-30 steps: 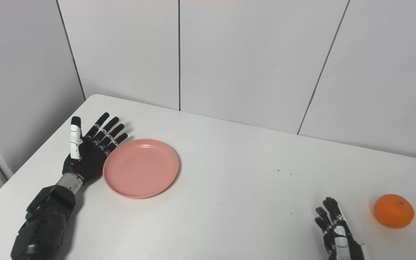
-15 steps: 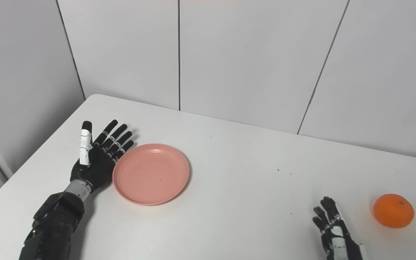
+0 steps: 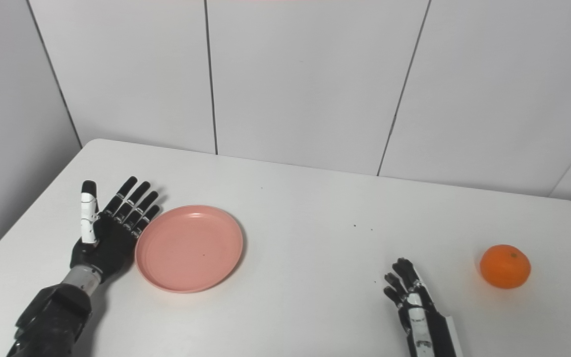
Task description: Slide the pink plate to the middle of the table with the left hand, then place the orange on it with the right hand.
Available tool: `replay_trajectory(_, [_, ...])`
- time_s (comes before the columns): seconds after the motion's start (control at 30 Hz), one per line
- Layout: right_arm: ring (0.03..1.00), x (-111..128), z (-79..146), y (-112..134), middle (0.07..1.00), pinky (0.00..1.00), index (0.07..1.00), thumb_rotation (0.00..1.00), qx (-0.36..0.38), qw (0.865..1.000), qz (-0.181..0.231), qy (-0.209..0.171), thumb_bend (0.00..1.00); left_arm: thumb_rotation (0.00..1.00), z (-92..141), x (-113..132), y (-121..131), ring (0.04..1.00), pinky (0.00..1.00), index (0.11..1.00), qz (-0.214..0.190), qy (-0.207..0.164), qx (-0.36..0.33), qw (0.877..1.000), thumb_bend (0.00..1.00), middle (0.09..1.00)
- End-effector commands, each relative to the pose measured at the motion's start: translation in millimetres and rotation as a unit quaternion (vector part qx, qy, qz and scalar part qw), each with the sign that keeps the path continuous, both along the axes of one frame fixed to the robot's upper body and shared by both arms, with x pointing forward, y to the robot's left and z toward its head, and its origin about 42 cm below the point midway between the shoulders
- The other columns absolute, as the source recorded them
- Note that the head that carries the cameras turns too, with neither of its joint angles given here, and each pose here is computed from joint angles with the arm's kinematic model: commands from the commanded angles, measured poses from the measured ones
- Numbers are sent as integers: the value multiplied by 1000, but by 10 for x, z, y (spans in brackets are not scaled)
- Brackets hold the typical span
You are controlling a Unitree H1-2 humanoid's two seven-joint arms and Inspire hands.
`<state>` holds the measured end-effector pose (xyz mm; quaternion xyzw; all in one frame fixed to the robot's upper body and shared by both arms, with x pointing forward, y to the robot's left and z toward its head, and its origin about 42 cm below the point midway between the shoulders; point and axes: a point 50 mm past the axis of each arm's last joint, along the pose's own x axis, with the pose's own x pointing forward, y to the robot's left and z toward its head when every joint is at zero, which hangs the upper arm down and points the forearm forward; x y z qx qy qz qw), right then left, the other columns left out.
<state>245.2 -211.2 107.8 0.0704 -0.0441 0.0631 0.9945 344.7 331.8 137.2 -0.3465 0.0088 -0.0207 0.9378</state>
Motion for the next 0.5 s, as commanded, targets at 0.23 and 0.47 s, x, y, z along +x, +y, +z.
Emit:
replay_trajectory(0.23, [876, -84, -186, 242, 908, 880, 887, 883, 15, 999, -2, 46, 852, 679, 22, -18, 43, 919, 1000, 925, -10, 5, -12, 1000, 873, 888])
replay_trajectory(0.47, [870, -63, -176, 327, 907, 873, 889, 882, 14, 999, -2, 46, 870, 644, 13, -54, -21, 944, 999, 911, 11, 5, -42, 999, 862, 916])
